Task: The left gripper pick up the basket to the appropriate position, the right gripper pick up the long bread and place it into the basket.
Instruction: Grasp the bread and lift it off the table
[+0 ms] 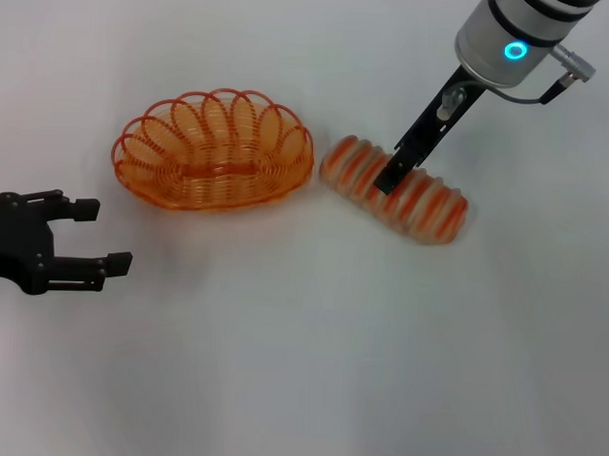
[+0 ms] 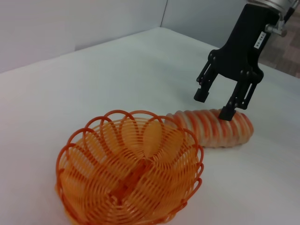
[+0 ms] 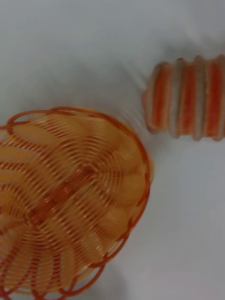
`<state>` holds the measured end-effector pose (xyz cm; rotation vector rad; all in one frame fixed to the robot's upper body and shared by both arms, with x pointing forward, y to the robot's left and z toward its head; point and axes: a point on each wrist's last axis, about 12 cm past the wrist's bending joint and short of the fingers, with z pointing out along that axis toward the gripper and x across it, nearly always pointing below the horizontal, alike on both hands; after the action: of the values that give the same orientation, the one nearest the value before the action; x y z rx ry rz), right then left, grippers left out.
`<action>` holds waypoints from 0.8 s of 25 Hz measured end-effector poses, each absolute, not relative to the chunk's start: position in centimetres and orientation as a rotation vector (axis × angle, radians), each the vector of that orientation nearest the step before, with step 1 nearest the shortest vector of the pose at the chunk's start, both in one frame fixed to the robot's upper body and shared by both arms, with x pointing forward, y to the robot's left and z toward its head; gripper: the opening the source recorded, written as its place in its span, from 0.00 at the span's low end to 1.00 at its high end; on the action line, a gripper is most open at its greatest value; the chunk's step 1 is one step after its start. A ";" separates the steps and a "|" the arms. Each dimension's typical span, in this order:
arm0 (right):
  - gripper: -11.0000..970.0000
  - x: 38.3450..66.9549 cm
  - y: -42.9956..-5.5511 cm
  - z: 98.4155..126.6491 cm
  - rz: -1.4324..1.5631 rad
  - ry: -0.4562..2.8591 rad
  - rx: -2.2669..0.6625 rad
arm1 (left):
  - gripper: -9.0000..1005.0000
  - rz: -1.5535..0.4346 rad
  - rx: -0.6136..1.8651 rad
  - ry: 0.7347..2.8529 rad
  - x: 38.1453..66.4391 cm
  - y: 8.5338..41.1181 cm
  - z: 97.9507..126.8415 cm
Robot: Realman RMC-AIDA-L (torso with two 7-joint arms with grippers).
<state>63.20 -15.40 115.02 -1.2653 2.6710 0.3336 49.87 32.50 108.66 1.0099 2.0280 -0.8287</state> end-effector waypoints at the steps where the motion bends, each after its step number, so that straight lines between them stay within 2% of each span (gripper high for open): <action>1: 0.84 63.2 -15.3 115.0 0.335 2.673 -1.265 | 0.87 -0.832 1.010 2.029 49.9 32.5 108.6; 20: 0.84 62.6 -14.2 114.4 0.278 2.697 -1.307 | 0.87 -0.829 1.014 2.051 49.8 32.5 108.4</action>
<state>62.59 -14.20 114.44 -1.3067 2.6965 0.2778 49.80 32.53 108.39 1.0141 2.0507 -0.8290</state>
